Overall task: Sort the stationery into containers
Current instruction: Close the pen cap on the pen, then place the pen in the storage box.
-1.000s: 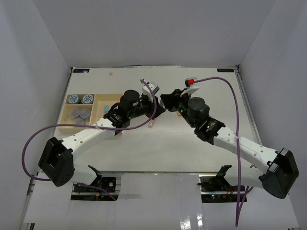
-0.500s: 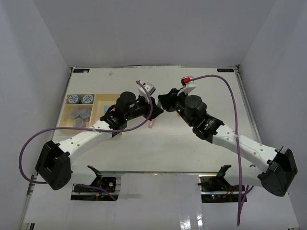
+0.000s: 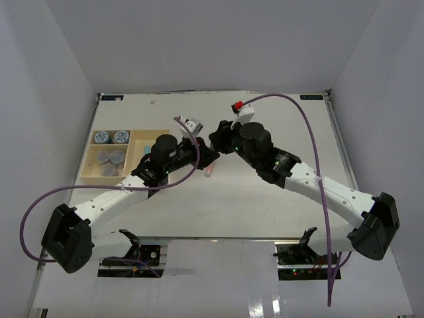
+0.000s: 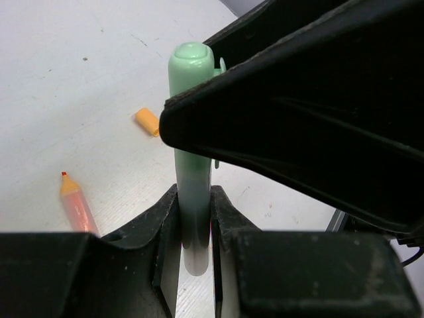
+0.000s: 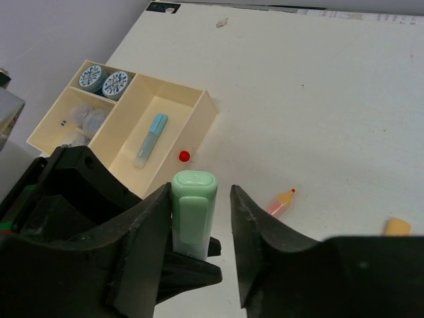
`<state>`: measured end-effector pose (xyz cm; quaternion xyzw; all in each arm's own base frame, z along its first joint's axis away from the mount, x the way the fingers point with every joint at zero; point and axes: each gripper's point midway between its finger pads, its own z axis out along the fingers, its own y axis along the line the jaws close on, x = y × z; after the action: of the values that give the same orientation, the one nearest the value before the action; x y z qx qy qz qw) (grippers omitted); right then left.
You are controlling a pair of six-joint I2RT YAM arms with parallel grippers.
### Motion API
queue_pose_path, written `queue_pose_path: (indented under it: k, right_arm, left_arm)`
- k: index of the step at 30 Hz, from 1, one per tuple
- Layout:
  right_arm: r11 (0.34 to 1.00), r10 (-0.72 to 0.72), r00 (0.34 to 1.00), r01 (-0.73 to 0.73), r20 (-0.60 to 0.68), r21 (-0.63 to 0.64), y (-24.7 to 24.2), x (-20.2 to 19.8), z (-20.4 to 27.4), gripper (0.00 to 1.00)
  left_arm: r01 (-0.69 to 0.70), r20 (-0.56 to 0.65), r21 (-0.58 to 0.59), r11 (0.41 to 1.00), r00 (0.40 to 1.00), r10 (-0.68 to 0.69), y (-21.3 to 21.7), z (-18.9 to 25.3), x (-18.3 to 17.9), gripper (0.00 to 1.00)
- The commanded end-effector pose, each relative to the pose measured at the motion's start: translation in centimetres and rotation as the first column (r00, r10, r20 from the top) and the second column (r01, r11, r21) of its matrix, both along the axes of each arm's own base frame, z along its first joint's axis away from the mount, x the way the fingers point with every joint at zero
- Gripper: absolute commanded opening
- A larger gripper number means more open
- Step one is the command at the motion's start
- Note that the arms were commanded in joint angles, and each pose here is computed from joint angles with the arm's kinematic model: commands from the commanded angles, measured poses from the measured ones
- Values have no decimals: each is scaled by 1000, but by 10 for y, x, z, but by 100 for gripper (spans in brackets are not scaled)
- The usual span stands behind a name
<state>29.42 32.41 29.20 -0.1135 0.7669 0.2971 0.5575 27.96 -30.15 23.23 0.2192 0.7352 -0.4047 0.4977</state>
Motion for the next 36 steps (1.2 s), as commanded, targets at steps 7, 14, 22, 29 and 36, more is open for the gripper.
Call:
queue_pose_path:
  k: [7,14,22,29,36]
  right_arm:
    - [998,-22,998,25,58,-58,-5,17,28,67]
    - [997,-78,987,80,139,-7,-20,38,75,83]
    - [969,-227,958,240,175,-58,-78,54,69,97]
    - [965,-215,970,228,113,-127,-107,28,12,97]
    - [960,-173,985,163,-23,-229,-107,13,-53,96]
  left_arm:
    - [12,25,-71,997,1000,-11,3,17,-8,1]
    - [-2,-92,-15,1000,996,0,5,-17,-11,5]
    - [-179,-212,178,968,953,215,48,-44,15,10]
    - [-380,-273,332,864,838,473,140,-45,59,15]
    - [-477,-350,448,756,685,639,216,-82,82,29]
